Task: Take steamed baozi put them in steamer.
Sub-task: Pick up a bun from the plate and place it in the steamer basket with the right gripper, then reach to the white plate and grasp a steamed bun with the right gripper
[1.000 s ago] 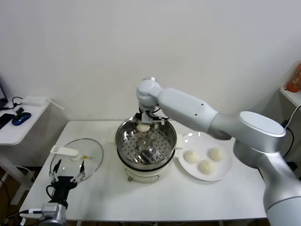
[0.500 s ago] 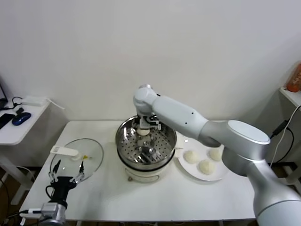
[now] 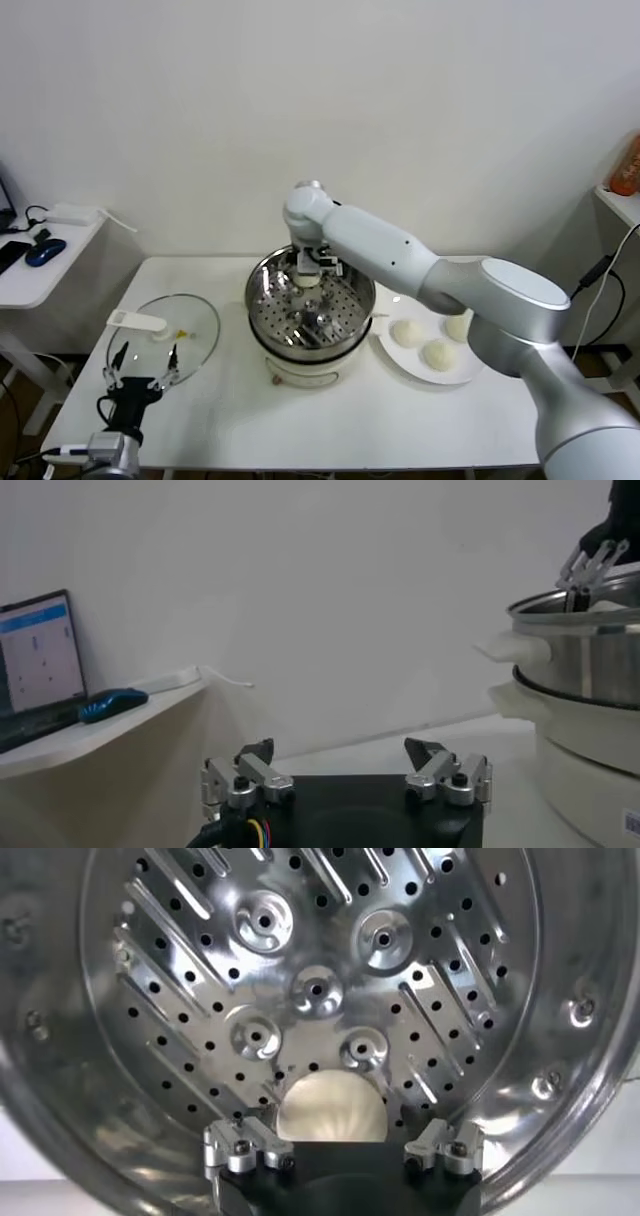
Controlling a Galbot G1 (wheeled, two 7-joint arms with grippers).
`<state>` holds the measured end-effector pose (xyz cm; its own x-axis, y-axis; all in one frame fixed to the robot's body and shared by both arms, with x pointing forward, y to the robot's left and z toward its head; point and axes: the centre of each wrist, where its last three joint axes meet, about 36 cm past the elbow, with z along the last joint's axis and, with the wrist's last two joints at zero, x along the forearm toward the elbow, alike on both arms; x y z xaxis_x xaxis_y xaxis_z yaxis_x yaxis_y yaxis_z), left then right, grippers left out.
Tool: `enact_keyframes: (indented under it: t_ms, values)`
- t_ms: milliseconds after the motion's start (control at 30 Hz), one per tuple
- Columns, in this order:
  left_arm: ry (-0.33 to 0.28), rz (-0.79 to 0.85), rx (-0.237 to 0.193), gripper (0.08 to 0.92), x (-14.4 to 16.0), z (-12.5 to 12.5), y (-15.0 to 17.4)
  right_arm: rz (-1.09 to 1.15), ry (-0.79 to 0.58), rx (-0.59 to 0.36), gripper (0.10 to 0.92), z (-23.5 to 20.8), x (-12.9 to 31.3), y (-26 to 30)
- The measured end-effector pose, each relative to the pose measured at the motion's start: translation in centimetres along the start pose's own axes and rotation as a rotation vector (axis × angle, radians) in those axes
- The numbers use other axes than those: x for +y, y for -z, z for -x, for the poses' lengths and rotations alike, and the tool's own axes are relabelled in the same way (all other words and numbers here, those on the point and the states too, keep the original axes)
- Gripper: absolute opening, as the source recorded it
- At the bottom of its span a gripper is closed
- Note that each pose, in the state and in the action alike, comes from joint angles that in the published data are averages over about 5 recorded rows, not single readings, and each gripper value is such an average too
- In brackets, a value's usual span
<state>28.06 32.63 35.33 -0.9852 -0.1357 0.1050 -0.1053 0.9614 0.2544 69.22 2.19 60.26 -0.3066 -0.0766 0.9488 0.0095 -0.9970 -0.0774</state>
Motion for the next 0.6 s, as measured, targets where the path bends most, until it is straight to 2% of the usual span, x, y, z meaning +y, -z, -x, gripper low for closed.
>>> enact_keyframes:
  t_ms: [167, 300, 600]
  values:
    - [0.001, -0.004, -0.004, 0.823, -0.1, 0.0, 0.2, 0.037, -0.008, -0.016, 0.823, -3.1, 1.7, -0.7]
    - [0.0, -0.01, -0.005, 0.823, -0.3, 0.1, 0.4, 0.134, -0.016, -0.039, 0.823, -6.0, 4.6, -1.4]
    - [-0.007, -0.016, -0.015, 0.823, -0.5, 0.2, 0.9, 0.612, -0.044, -0.157, 0.823, -9.2, 15.9, -2.8]
